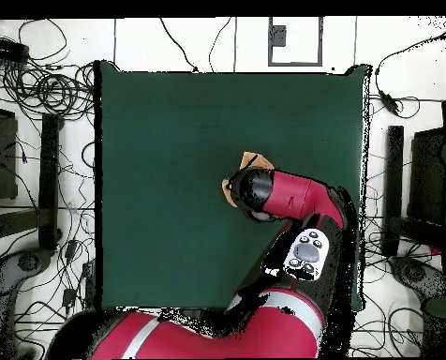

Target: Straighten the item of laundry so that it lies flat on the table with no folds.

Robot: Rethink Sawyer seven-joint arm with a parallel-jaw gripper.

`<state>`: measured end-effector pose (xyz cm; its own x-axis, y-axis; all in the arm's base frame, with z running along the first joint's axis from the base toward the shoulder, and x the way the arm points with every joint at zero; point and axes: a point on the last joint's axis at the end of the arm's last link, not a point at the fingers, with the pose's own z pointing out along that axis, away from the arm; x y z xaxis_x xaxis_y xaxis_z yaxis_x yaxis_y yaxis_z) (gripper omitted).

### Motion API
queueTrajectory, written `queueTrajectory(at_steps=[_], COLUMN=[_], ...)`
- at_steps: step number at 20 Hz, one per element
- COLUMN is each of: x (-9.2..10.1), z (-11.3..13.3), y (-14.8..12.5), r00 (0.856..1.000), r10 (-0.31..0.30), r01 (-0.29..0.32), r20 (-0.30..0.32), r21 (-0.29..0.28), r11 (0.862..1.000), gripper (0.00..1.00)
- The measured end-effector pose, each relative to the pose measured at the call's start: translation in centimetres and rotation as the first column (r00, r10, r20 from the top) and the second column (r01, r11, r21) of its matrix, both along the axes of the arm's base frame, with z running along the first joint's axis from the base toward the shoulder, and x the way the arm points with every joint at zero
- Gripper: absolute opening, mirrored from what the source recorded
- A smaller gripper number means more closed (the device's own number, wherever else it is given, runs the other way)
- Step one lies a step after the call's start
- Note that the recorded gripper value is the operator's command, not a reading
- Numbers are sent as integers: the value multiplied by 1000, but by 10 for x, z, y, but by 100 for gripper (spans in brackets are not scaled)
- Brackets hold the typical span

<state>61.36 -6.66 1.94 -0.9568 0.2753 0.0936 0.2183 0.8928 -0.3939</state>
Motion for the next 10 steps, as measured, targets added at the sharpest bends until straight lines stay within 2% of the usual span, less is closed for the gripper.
queueTrajectory(at_steps=[10], x=[2], z=[1], y=[0], r00=[999], r10=[-33], r01=[33], r20=[11], r21=[4], r11=[999], gripper=[0])
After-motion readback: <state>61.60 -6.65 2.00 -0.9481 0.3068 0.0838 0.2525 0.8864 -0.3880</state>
